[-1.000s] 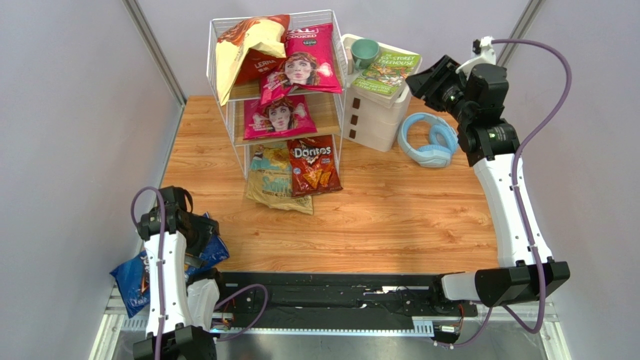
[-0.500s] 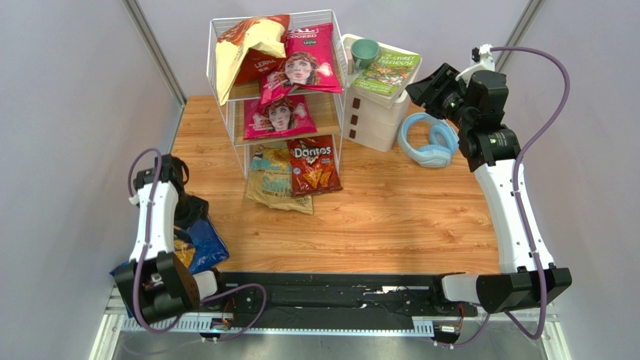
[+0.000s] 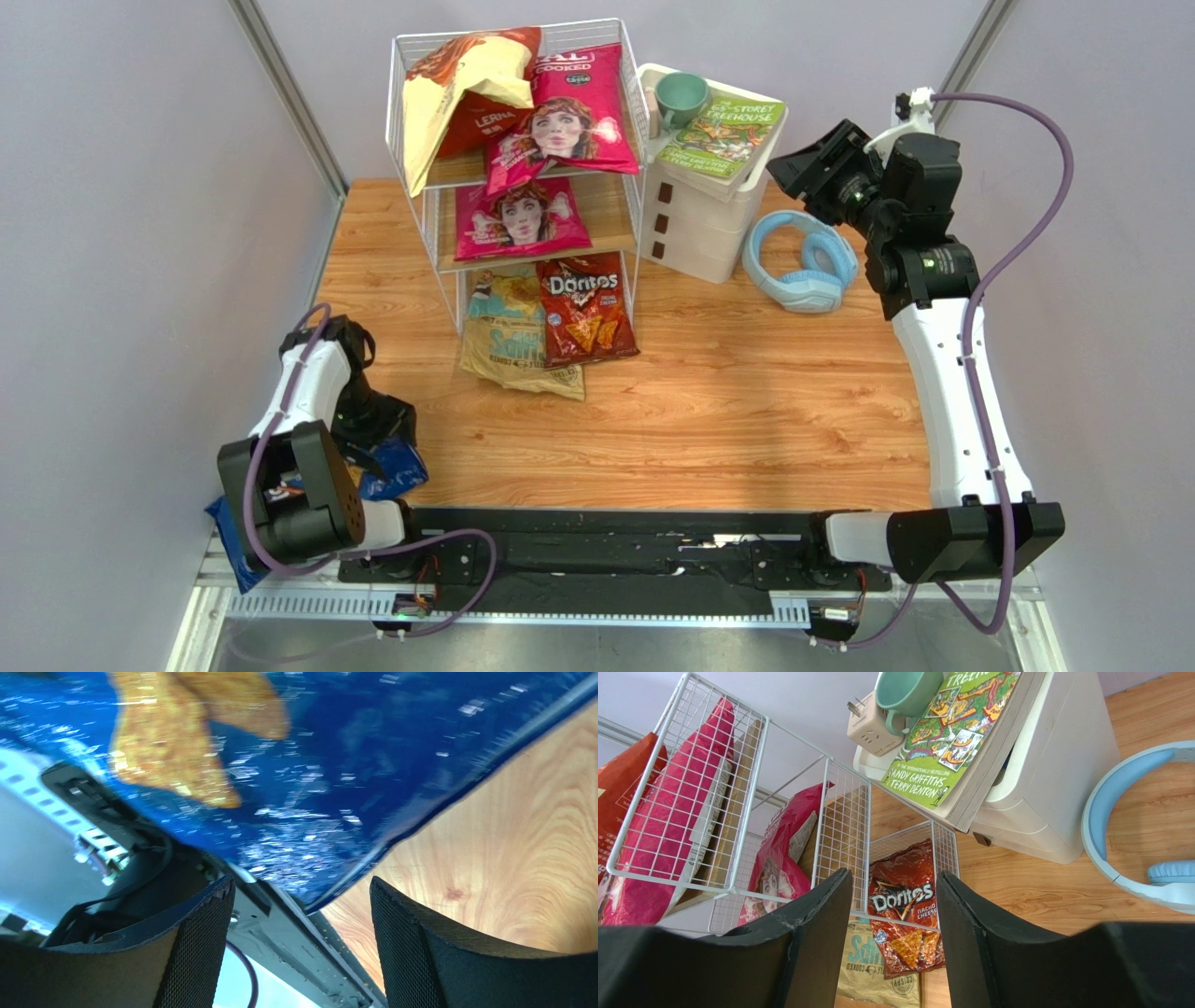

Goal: Place and organize the chips bags onto the shelf
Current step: Move the potato chip to the center of the board.

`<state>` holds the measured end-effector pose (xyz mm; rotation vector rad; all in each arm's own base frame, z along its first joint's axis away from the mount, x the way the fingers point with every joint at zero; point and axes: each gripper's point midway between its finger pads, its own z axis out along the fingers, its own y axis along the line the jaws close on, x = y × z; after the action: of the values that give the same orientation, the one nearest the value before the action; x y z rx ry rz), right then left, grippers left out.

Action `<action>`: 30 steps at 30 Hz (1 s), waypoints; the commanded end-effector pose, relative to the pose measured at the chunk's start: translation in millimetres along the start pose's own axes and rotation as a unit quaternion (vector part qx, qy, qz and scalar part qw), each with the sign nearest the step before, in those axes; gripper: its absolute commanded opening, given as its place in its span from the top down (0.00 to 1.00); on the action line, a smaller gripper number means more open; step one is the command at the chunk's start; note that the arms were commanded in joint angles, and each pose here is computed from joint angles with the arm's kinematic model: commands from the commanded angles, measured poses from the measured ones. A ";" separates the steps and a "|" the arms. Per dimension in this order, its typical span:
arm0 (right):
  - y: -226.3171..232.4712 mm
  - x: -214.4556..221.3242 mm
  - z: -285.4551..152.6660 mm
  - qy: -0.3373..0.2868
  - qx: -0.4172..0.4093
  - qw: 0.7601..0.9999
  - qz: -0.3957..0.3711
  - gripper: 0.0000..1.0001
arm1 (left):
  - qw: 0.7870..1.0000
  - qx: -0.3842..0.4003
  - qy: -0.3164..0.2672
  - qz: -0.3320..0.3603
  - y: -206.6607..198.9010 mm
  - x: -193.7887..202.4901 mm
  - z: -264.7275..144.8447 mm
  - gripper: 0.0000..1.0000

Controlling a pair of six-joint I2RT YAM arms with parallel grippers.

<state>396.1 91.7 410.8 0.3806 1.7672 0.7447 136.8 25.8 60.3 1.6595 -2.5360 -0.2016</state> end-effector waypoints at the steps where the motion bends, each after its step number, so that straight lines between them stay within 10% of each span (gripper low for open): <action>1: 7.2 -1.4 -5.6 -0.003 -0.021 1.000 0.011 0.47 | 0.998 0.041 0.001 0.038 -25.4 6.1 -1.1 0.25; 19: 4.9 2.8 0.0 0.006 -0.026 0.999 0.024 0.48 | 0.996 0.020 0.031 0.082 -33.7 41.0 34.7 0.23; 30: -4.6 7.0 1.7 0.008 -0.015 0.999 0.038 0.48 | 0.995 0.052 -0.027 0.082 -40.6 19.5 -20.4 0.25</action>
<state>395.9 95.9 393.5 0.4184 1.8078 0.8103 158.7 -22.1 47.1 1.4615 -2.6623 -0.0539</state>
